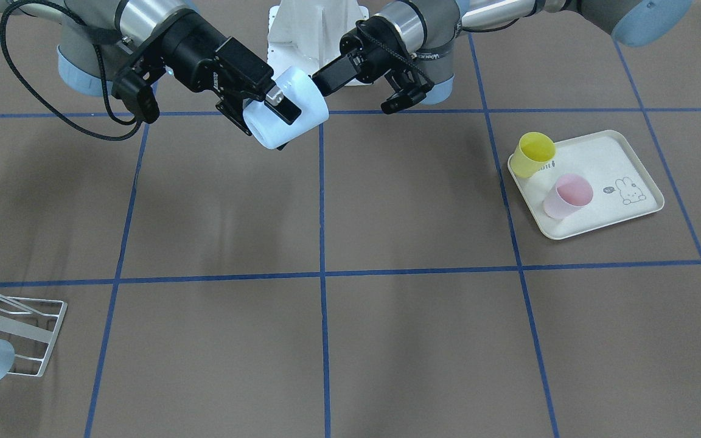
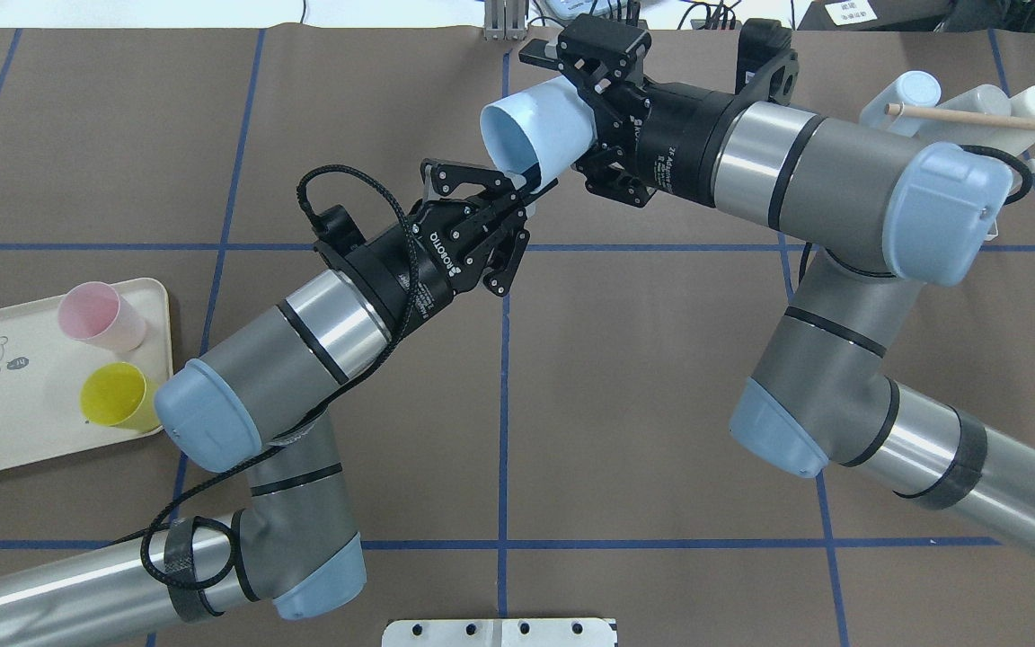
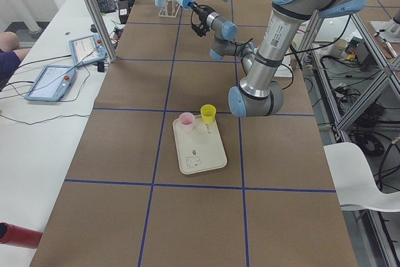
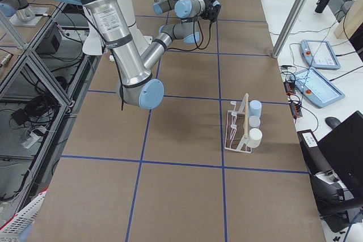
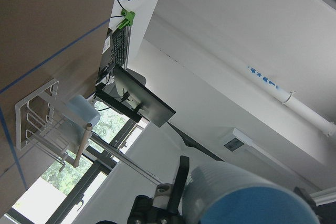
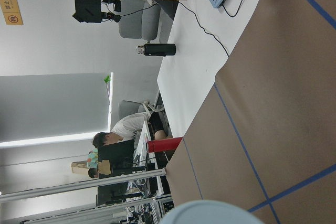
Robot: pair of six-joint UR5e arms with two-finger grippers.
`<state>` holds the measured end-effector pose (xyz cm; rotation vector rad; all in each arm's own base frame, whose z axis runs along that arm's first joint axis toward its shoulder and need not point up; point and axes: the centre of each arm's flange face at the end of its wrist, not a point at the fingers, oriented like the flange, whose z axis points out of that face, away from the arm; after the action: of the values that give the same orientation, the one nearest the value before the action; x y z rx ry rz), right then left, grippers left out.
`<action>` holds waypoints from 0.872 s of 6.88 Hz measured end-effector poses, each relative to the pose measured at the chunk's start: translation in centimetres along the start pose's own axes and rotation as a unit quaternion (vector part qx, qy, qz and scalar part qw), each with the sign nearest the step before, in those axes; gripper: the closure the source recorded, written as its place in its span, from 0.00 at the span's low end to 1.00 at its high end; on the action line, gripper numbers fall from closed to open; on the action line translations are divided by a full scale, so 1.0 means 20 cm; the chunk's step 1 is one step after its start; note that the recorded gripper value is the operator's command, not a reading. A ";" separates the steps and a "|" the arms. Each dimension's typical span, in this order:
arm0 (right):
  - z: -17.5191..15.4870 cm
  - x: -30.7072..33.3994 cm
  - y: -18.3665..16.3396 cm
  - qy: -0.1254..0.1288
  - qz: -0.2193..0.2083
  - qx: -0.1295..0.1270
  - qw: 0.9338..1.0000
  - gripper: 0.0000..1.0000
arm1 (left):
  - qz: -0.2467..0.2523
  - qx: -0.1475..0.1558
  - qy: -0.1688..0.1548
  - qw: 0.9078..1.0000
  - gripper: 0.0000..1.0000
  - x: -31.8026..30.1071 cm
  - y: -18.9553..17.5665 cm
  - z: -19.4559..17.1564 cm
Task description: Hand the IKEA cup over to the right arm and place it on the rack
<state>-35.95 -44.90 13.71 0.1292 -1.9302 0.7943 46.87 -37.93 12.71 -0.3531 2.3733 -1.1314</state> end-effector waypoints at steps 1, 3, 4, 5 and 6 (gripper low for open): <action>0.00 0.00 0.00 0.000 0.000 0.001 1.000 1.00 | 0.003 0.000 -0.002 1.000 0.00 0.00 -0.01 0.00; -0.01 0.00 -0.04 -0.001 -0.003 0.010 1.000 1.00 | 0.026 -0.004 0.002 1.000 0.00 0.02 -0.01 -0.02; -0.02 -0.01 -0.09 -0.002 -0.006 0.020 1.000 1.00 | 0.032 -0.007 0.005 0.999 0.00 0.04 0.00 -0.03; -0.02 -0.02 -0.12 -0.003 -0.008 0.027 1.000 1.00 | 0.033 -0.010 0.006 0.999 0.00 0.05 0.02 -0.03; -0.02 -0.02 -0.14 -0.003 -0.009 0.030 1.000 1.00 | 0.033 -0.011 0.007 0.999 0.00 0.05 0.02 -0.04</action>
<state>-34.24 -46.91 14.74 0.1856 -1.9096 0.8414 45.56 -37.61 12.40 -0.2725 2.3933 -1.0803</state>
